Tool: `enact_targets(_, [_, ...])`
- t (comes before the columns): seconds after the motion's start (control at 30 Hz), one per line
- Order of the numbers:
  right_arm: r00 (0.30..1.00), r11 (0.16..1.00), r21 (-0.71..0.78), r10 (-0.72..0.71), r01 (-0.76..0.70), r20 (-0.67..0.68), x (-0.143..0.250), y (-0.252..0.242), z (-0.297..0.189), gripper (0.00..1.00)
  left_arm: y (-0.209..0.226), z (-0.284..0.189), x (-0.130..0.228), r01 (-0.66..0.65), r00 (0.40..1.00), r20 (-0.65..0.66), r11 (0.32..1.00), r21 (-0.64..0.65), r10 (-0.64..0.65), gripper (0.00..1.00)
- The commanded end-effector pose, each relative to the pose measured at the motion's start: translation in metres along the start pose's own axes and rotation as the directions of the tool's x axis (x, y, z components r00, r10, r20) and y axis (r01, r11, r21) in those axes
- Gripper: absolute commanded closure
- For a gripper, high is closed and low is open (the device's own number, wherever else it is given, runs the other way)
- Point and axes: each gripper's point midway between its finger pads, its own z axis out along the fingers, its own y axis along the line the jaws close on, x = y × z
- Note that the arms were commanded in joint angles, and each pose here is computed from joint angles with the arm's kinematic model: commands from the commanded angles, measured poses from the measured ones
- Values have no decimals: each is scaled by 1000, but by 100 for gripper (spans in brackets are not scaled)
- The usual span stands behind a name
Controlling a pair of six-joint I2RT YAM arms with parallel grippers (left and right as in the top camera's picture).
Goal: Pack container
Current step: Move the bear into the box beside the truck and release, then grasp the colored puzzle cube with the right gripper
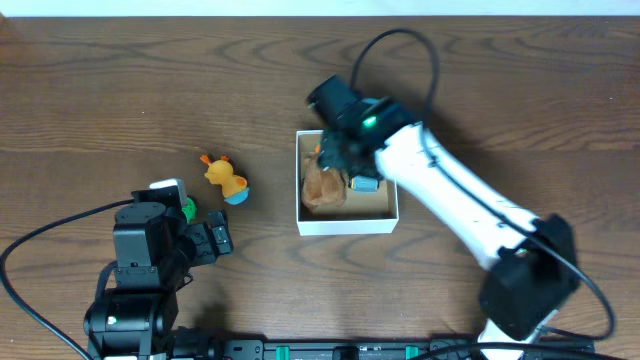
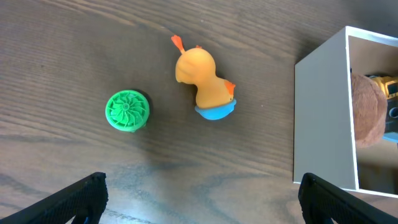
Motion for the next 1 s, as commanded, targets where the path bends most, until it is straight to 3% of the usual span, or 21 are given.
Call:
enact_targets(0.0, [959, 991, -37, 134, -128, 249, -74, -62, -91, 9, -4, -5, -7, 5, 1000, 15, 1000, 16, -5, 2])
enact_targets(0.1, [917, 956, -15, 286, -294, 279, -87, -133, -125, 1, -4, -5, -7, 5, 1000, 15, 1000, 15, -6, 2])
enact_targets(0.23, [819, 835, 61, 517, -546, 249, -75, -227, -142, 1, -4, -5, -7, 5, 1000, 15, 1000, 16, -5, 2])
enact_targets(0.4, [763, 738, 194, 624, -646, 168, -50, -302, -118, 1, -4, -5, -7, 5, 1000, 14, 1000, 16, -5, 2])
enact_targets(0.57, [745, 703, 278, 662, -654, 78, -18, -337, -62, 1, -4, -5, -7, 5, 1000, 14, 1000, 16, -5, 2])
enact_targets(0.73, [777, 753, 254, 630, -607, -10, 7, -340, -7, 1, -4, -5, -7, 5, 1000, 14, 1000, 16, -5, 2])
enact_targets(0.97, [775, 752, 274, 630, -599, -35, 37, -345, 33, 1, -4, -5, -7, 5, 1000, 14, 1000, 16, -5, 2])
